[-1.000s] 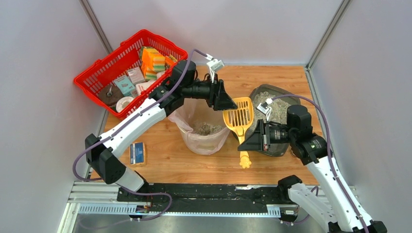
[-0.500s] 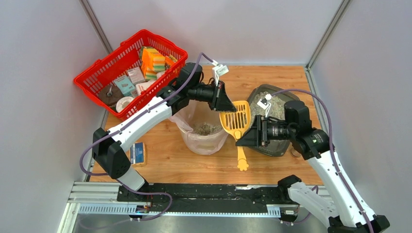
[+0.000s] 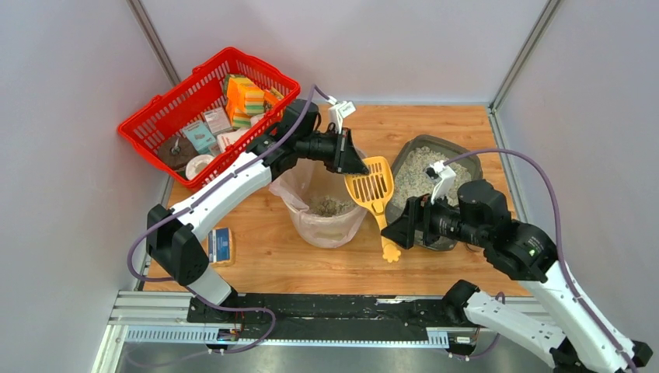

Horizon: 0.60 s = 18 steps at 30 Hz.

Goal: Clean the litter box

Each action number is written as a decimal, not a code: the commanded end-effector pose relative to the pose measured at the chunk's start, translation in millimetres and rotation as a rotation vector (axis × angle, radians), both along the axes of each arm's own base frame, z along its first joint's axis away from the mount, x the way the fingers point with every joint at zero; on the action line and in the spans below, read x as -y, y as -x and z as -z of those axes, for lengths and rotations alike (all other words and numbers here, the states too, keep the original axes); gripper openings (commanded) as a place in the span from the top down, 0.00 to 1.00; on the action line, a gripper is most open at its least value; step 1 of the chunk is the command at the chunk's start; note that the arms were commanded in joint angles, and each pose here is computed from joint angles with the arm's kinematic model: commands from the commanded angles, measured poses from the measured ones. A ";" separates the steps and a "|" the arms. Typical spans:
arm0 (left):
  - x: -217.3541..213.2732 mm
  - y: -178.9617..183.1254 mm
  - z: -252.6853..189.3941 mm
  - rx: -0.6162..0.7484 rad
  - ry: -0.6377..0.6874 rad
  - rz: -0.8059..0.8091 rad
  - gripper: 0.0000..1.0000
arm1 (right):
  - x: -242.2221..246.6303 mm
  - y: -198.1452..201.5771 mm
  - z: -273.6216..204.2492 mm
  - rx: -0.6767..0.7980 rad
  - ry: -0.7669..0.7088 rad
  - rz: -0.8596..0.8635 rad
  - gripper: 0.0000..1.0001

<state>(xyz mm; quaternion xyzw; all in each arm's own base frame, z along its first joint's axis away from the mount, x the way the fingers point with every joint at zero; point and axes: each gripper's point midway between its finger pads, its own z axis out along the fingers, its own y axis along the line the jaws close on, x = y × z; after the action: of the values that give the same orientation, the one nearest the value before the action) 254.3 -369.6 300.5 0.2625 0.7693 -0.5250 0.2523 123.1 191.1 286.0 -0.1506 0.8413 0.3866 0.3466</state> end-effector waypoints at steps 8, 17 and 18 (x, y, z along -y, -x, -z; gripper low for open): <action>-9.3 -9.4 -2.5 -0.055 -0.021 -0.062 1.00 | 5.8 -43.9 -12.6 0.266 0.349 0.300 0.23; -13.4 -16.1 -0.4 -0.063 -0.020 -0.079 1.00 | -18.2 -47.3 12.8 0.282 0.502 0.343 0.38; -13.8 -17.1 -0.5 -0.061 -0.019 -0.082 1.00 | -21.7 -47.9 15.0 0.278 0.502 0.342 0.40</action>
<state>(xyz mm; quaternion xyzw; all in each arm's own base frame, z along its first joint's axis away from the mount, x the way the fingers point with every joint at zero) 265.1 -354.8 288.3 0.2215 0.8001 -0.5046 0.2370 157.8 217.7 252.7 -0.1927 0.8765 0.0942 0.4309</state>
